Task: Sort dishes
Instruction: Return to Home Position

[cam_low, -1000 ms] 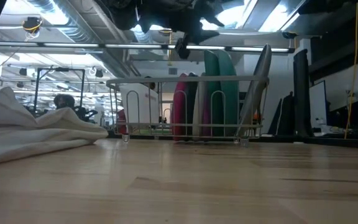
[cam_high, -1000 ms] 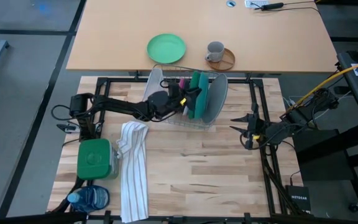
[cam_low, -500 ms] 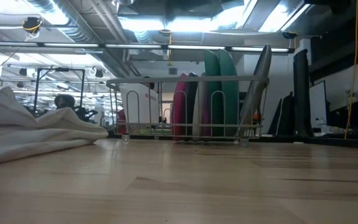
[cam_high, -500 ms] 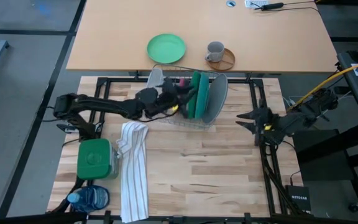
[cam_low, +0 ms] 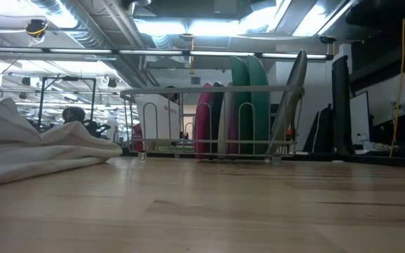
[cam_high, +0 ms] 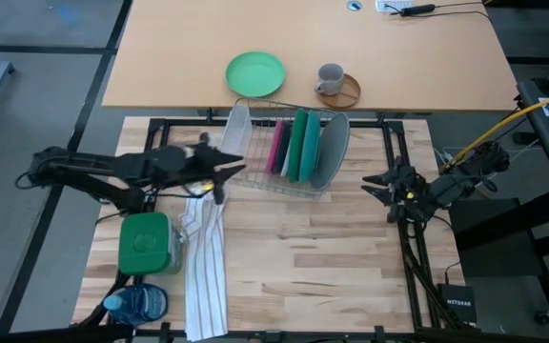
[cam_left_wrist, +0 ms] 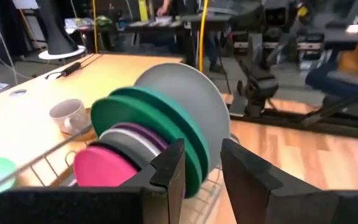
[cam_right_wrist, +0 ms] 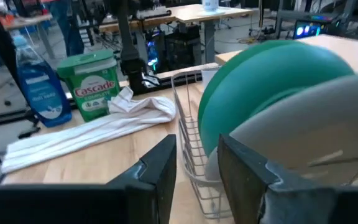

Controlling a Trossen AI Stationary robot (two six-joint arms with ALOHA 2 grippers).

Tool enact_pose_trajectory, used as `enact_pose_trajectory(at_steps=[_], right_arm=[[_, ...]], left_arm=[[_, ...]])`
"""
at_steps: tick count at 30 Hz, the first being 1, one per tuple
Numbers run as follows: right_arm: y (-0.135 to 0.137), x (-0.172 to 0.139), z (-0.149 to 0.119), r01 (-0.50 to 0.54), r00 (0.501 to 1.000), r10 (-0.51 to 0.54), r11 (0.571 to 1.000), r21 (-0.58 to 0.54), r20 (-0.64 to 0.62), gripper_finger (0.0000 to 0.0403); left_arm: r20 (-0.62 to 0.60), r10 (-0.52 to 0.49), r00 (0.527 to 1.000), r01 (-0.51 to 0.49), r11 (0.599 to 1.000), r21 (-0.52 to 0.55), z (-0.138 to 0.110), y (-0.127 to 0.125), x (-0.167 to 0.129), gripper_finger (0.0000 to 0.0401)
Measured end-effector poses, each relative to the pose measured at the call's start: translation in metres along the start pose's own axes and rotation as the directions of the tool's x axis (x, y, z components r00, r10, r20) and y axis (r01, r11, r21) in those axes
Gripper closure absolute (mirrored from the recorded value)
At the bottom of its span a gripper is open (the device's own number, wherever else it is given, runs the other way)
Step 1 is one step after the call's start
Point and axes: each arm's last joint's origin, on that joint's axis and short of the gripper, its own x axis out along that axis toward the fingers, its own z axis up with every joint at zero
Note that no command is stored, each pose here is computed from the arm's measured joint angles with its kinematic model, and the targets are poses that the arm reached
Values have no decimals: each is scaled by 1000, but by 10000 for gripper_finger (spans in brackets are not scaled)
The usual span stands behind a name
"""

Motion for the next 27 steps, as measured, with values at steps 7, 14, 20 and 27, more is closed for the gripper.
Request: enact_pose_trajectory(at_steps=[7,14,20,27], right_arm=[[-7,-1,-22,-7,1000,7,995,96,-2,281],[-6,13,-62,32,999,-28,987,156,-27,281],[-3,21,-80,19,1000,-20,982,189,4,281],[-3,29,-105,48,999,-51,981,186,7,281]], left_arm=[[182,38,982,-15,992,-129,-73,21,-29,306],[310,98,946,-34,978,-204,-132,34,-33,306],[274,63,960,-4,978,-211,-158,36,-35,306],[240,27,970,3,992,-127,-171,36,-36,306]])
